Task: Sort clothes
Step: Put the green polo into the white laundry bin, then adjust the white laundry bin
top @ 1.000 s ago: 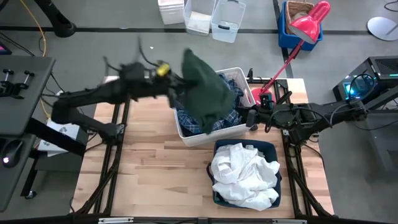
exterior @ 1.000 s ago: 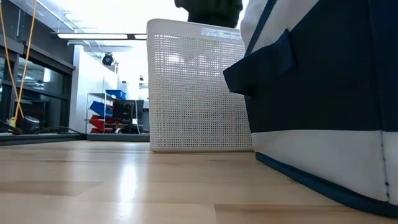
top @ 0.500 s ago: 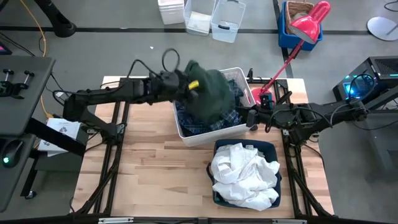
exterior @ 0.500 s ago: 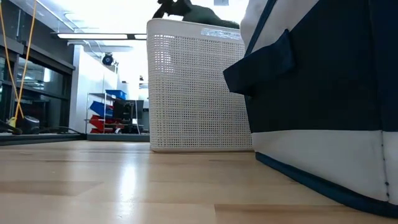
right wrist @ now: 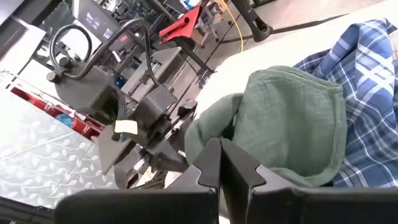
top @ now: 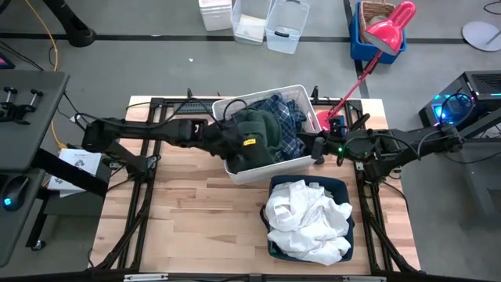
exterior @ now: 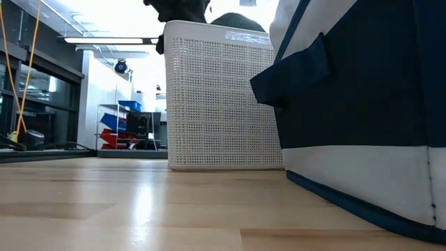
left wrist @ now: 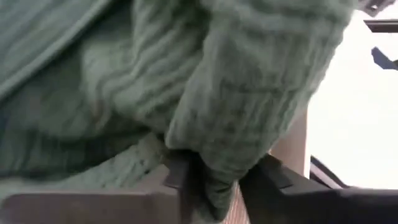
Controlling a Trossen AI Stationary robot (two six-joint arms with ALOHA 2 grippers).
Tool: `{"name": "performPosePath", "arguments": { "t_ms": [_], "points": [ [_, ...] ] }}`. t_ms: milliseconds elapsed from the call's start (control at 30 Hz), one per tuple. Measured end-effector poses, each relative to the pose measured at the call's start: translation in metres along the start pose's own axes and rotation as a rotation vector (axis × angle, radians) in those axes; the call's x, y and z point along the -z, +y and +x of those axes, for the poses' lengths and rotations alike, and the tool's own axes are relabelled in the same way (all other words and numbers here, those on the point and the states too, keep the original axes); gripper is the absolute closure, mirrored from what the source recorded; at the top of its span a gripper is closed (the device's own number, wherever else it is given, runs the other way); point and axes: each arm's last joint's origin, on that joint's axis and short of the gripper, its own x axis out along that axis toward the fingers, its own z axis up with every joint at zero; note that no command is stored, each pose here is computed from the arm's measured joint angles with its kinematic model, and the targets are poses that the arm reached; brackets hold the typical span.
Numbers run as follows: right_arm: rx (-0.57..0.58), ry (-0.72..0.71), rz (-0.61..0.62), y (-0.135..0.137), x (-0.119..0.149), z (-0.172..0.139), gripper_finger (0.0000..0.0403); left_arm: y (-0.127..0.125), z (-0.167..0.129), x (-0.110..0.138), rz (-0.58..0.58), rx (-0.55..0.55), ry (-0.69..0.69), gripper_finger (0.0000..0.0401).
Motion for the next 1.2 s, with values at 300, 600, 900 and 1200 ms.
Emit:
{"name": "performPosePath", "arguments": {
  "t_ms": [300, 600, 900, 1200],
  "points": [
    [-0.006, 0.009, -0.001, 0.0, 0.0, 0.0, 0.0402, 0.009, -0.01, 0.021, 0.187, -0.011, 0.333, 0.0249],
    [-0.006, 0.009, 0.0, 0.0, 0.0, 0.0, 0.0402, 0.046, -0.05, 0.026, 0.332, -0.486, 0.591, 0.0297],
    [-0.05, 0.011, -0.05, 0.004, -0.001, 0.0, 0.0402, 0.039, -0.065, -0.006, 0.354, -0.455, 0.384, 0.0301],
    [-0.177, 0.085, -0.104, 0.011, -0.001, -0.001, 0.0402, 0.03, -0.108, -0.02, 0.327, -0.39, 0.132, 0.0301]
  ]
}}
